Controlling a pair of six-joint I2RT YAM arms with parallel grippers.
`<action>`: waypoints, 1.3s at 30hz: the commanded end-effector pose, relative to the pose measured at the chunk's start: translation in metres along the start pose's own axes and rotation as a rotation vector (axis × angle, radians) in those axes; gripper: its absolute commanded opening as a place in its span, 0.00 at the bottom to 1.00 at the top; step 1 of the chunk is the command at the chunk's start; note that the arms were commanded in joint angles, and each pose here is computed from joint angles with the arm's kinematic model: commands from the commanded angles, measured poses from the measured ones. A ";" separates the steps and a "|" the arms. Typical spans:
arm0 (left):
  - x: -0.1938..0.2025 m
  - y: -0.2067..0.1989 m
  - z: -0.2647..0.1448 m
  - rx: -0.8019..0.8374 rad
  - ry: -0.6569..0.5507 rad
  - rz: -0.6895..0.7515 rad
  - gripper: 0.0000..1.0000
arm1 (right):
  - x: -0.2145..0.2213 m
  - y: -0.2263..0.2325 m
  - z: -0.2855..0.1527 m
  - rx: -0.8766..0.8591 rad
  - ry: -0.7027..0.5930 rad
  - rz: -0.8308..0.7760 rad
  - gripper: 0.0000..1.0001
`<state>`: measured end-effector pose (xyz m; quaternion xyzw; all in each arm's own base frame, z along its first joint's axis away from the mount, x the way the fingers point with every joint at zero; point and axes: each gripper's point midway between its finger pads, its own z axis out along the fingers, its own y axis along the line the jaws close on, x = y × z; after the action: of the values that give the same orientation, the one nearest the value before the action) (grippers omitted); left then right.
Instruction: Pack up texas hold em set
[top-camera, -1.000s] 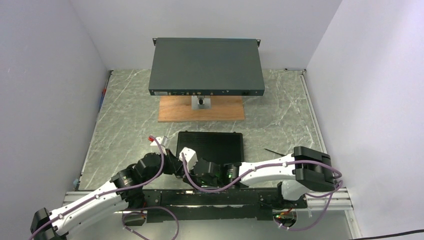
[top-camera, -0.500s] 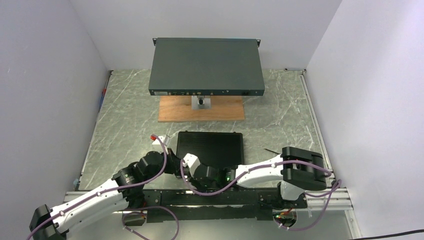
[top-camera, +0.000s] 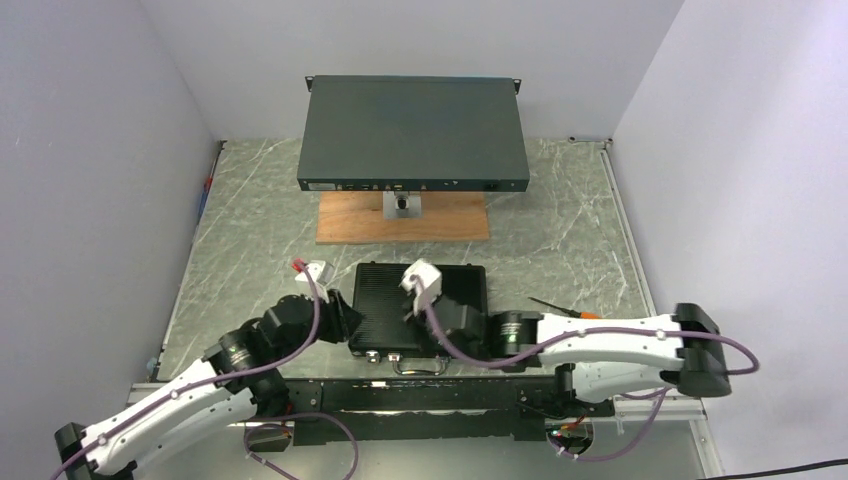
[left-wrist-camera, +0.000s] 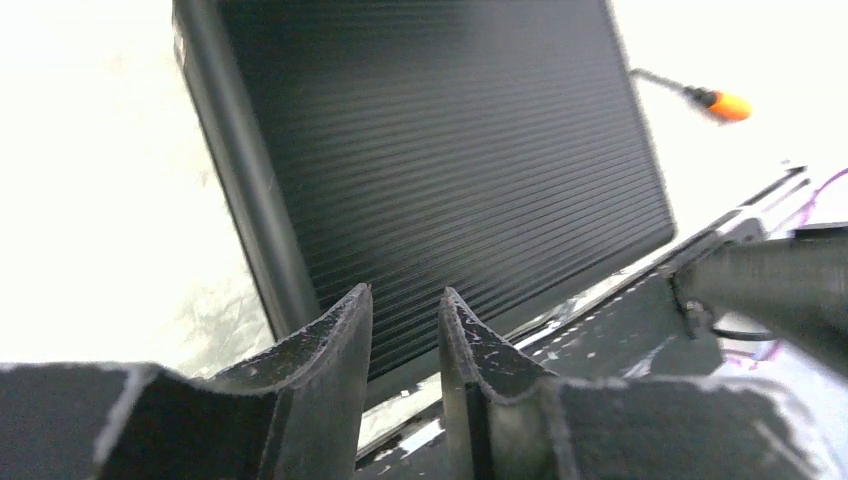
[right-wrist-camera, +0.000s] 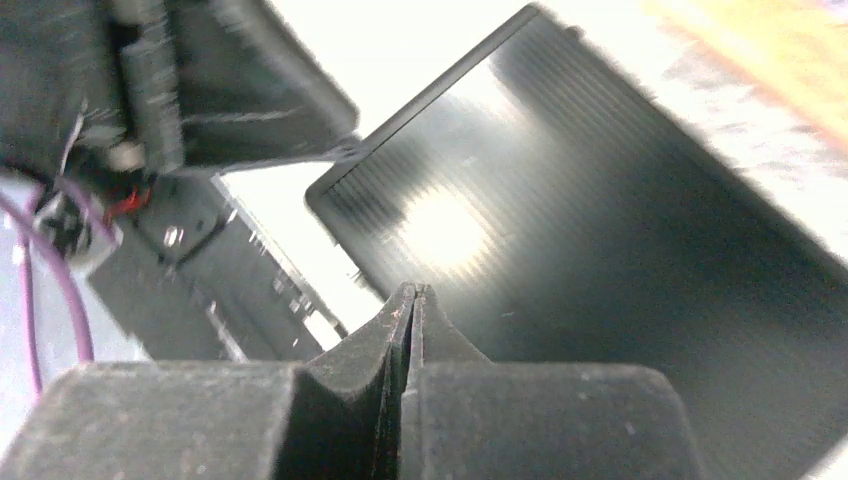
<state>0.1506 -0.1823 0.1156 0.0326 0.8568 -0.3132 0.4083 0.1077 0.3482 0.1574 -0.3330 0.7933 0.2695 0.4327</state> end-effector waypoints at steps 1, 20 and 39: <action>-0.057 -0.027 -0.032 0.065 -0.152 0.060 0.37 | -0.041 -0.069 -0.037 0.245 -0.076 0.069 0.02; -0.209 -0.043 -0.231 0.124 -0.759 0.201 0.84 | -0.139 -0.225 -0.228 0.924 -0.418 0.310 0.71; -0.228 -0.035 -0.273 0.101 -0.868 0.213 0.87 | -0.165 -0.233 -0.273 0.976 -0.496 0.289 1.00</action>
<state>0.1019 -0.0127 0.4299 0.0070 0.5773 -0.3108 0.7550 0.2154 0.0542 0.3900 0.1029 0.7449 -0.0224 0.6588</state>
